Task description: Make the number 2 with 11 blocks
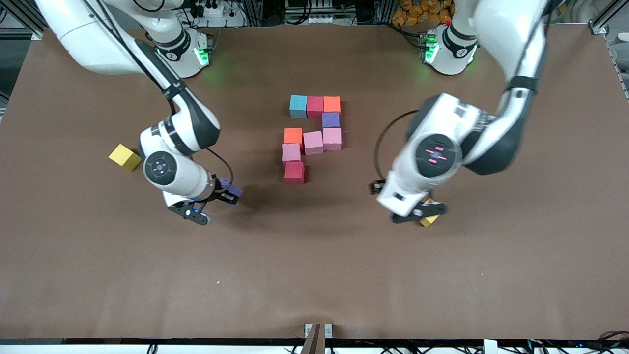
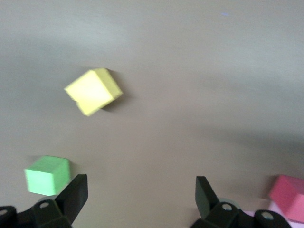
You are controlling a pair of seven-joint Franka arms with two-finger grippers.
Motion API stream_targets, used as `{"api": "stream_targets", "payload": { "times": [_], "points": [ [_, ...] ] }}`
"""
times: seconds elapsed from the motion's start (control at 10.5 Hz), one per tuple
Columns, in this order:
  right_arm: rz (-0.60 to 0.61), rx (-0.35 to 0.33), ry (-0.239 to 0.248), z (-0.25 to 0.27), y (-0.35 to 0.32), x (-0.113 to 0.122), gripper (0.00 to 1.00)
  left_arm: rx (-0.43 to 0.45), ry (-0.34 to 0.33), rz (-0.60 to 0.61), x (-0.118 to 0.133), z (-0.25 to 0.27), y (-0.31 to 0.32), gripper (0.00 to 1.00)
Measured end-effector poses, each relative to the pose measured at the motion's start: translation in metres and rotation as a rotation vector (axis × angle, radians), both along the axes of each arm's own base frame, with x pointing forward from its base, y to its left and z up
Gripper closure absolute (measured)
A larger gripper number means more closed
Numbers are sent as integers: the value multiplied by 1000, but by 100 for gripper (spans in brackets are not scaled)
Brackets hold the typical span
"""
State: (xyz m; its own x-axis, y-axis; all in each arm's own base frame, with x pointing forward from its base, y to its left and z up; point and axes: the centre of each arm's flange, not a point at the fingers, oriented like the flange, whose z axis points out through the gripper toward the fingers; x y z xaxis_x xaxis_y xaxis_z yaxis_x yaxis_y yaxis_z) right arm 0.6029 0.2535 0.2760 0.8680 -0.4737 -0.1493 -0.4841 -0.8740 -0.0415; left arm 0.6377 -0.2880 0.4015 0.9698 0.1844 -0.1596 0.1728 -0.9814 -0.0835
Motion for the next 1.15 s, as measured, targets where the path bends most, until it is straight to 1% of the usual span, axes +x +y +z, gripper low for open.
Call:
{"api": "stream_targets", "payload": {
  "times": [0.1, 0.19, 0.38, 0.57, 0.67, 0.86, 1.05, 1.15],
  "points": [
    [-69, 16, 13, 6, 24, -7, 42, 2, 19, -9, 7, -10, 30, 0],
    [-139, 16, 28, 9, 48, -16, 42, -2, 29, -15, 14, -21, 53, 0],
    [-294, 1, 54, 14, 92, -38, 42, -11, 36, -31, 23, -32, 87, 0],
    [-440, -11, 67, 23, 134, -58, 42, -37, 51, -122, 30, -39, 122, 0],
    [-505, -15, 73, 27, 148, -65, 42, -50, 52, -163, 31, -45, 133, 0],
    [-625, -19, 87, 31, 171, -75, 42, -70, 41, -247, 28, -64, 131, 0],
    [-713, -30, 115, 21, 199, -86, 42, -86, 24, -327, 24, -82, 128, 0],
    [-748, -35, 125, 14, 209, -87, 42, -94, 13, -357, 23, -90, 129, 0]
  ]
}}
